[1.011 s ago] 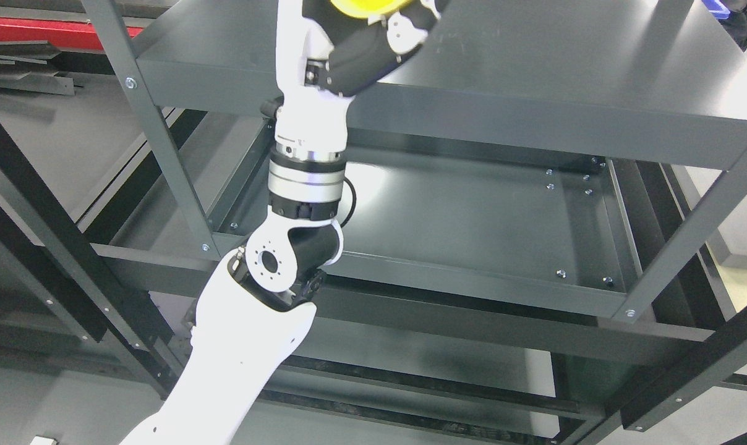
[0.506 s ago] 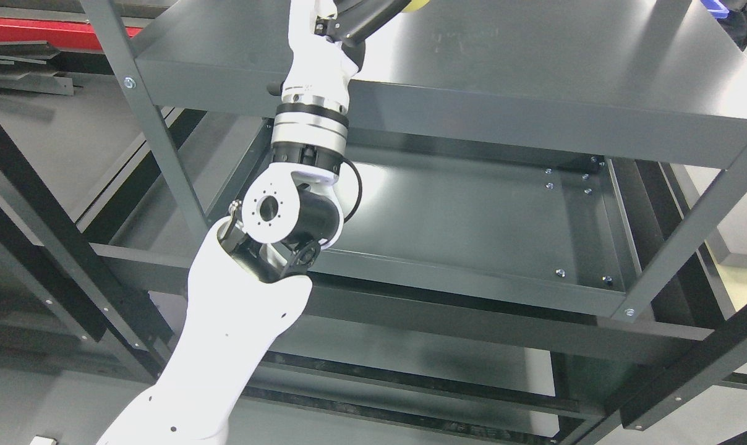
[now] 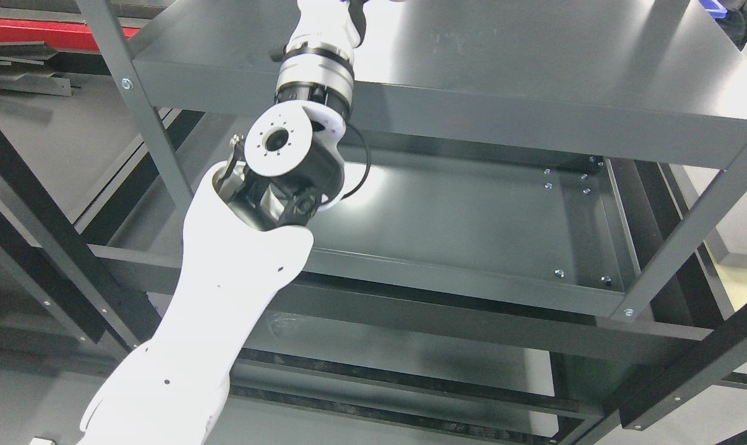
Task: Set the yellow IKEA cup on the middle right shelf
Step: 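Raise the left hand and set the cup on the upper shelf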
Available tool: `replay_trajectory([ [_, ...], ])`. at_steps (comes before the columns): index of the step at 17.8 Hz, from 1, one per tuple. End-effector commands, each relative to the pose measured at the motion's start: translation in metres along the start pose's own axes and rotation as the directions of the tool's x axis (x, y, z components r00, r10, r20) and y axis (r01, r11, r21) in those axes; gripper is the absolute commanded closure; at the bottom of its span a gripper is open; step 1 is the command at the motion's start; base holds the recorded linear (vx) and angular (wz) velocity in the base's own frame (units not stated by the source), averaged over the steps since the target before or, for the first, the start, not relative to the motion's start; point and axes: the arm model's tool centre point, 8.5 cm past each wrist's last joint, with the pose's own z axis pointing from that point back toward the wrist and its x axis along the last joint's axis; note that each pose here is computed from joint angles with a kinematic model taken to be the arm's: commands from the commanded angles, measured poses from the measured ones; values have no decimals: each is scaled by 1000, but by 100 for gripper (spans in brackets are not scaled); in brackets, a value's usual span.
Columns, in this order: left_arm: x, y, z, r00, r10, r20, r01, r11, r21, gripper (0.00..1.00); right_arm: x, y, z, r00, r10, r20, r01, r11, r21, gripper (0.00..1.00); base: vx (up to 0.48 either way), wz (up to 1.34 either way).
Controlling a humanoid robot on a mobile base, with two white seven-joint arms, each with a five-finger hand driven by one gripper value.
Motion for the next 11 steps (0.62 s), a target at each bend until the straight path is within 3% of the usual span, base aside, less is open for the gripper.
replay_trajectory([
  [1, -27, 10, -34, 984, -21, -176, 33, 998, 62, 99, -9, -10, -1, 1000, -3, -15, 3, 1000, -13, 1, 0, 0],
  [6, -44, 14, -34, 947, -63, -315, 99, 990, 101, 96, -9, -10, -1, 1000, -3, -15, 3, 1000, -13, 1, 0, 0],
  [11, -55, -10, -25, 925, -67, -374, 81, 996, 22, 92, -9, -10, -1, 1000, -3, -15, 3, 1000, -13, 1, 0, 0],
])
